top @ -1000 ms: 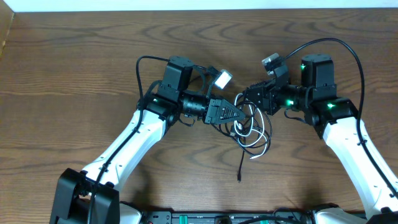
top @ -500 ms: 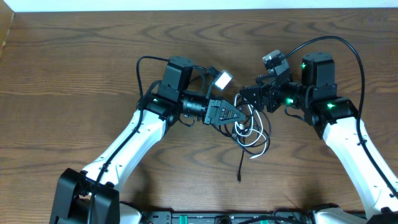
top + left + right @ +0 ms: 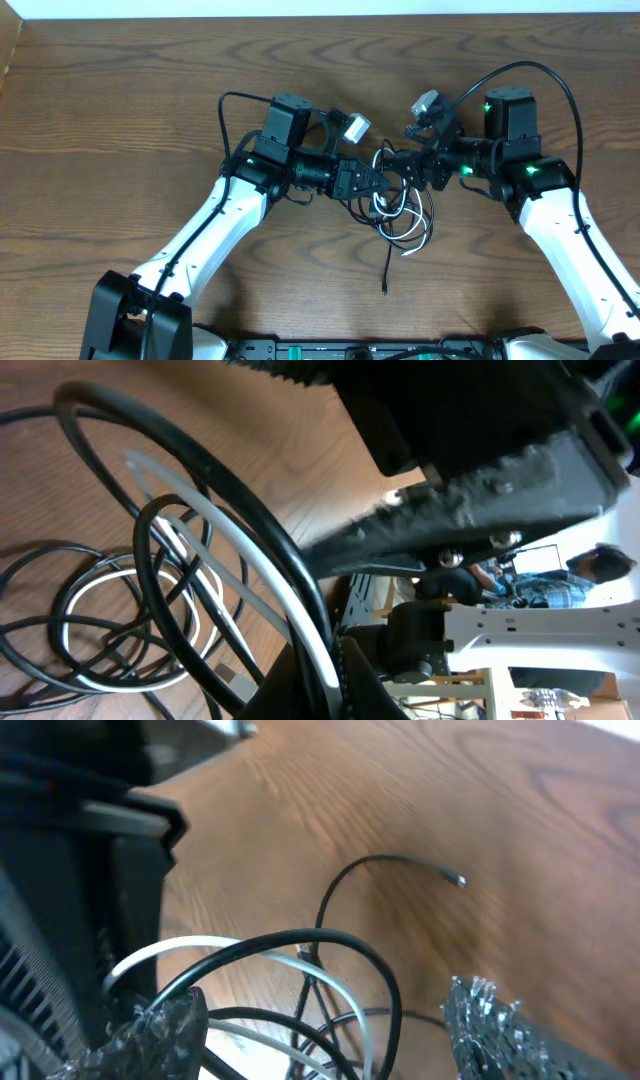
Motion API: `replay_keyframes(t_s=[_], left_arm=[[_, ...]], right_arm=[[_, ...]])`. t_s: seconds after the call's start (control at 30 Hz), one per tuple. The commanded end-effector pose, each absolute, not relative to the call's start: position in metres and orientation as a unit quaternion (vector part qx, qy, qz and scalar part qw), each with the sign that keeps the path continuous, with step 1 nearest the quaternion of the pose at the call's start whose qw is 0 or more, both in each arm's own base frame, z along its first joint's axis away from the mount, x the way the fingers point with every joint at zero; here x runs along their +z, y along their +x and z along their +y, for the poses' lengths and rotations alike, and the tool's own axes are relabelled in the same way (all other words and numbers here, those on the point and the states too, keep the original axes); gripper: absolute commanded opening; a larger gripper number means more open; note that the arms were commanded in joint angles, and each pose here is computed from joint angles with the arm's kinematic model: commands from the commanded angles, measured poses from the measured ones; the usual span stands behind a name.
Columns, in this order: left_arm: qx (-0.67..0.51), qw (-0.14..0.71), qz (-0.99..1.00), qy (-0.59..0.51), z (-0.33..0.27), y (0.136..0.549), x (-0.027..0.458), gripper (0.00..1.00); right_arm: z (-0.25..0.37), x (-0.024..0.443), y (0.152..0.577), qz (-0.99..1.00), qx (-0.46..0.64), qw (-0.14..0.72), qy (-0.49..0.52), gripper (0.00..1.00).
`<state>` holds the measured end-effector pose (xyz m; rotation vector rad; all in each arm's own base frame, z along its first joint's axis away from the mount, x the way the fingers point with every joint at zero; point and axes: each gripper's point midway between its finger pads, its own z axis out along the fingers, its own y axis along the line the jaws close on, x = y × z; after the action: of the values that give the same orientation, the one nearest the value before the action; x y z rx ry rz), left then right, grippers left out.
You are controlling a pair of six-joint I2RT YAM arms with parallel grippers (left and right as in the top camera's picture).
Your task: Untangle cables
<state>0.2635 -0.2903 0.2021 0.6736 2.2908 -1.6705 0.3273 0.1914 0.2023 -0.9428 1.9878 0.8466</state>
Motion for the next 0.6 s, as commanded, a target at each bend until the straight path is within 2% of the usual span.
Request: replay_keyframes(t_s=[0.0, 0.23, 0.33, 0.4, 0.53, 0.57], left_arm=[[-0.592, 0.13, 0.747, 0.274, -0.291, 0.255, 0.223, 0.08], [-0.616, 0.121, 0.723, 0.29, -0.292, 0.247, 0.233, 0.08], [-0.609, 0.132, 0.727, 0.29, -0.292, 0.252, 0.232, 0.08], [-0.602, 0.137, 0.733, 0.286, -0.292, 0.255, 0.229, 0.08], [-0.603, 0.137, 0.731, 0.288, -0.292, 0.254, 0.23, 0.08], [-0.612, 0.137, 0.718, 0.303, -0.292, 0.249, 0.234, 0.08]], right_arm=[[0.208, 0.223, 0.309, 0.7, 0.356, 0.413, -0.461, 0.74], [0.209, 0.222, 0.308, 0.692, 0.358, 0.414, -0.47, 0.75], [0.206, 0.217, 0.311, 0.705, 0.344, 0.41, -0.465, 0.71], [0.199, 0.209, 0.319, 0.731, 0.317, 0.405, -0.449, 0.62], [0.183, 0.196, 0.336, 0.786, 0.269, 0.393, -0.394, 0.62], [0.183, 0.196, 0.336, 0.788, 0.27, 0.392, -0.391, 0.66]])
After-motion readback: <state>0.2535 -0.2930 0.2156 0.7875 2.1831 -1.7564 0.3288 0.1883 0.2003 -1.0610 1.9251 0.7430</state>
